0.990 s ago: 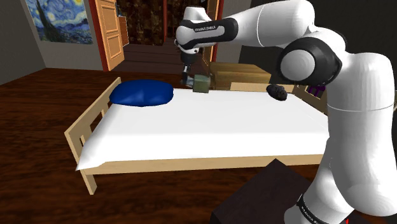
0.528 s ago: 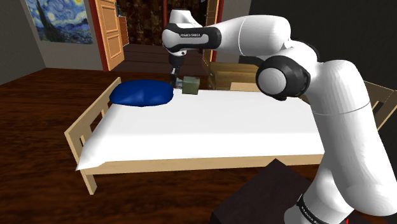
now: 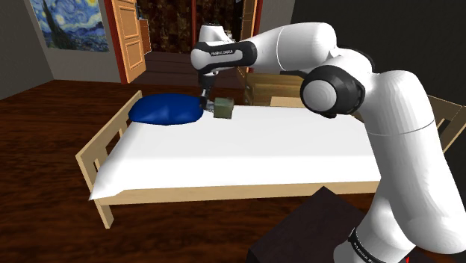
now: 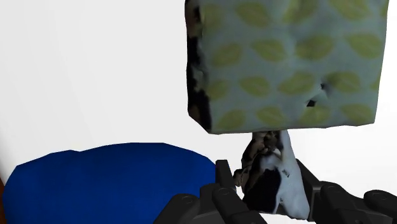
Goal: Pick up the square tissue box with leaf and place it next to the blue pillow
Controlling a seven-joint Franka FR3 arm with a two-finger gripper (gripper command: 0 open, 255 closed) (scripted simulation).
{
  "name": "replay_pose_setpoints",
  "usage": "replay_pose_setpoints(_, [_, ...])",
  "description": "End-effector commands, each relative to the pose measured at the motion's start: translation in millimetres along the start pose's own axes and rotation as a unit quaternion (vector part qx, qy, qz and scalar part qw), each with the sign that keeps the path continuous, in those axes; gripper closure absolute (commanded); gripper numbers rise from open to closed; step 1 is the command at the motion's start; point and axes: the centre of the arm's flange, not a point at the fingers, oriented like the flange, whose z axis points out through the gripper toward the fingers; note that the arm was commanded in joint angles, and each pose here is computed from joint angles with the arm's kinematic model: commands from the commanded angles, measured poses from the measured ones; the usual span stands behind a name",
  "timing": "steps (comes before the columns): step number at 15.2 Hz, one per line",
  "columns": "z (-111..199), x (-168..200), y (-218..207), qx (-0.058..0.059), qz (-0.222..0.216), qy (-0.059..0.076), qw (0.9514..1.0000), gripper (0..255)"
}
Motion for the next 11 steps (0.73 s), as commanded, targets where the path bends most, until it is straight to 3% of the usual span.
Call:
replay_pose_setpoints(1, [10,0,-3,-0.001,0.000,0.001,1.0000,255])
replay_pose_setpoints(11, [61,-6,-13,-0.001,0.000,0.001,1.0000,255])
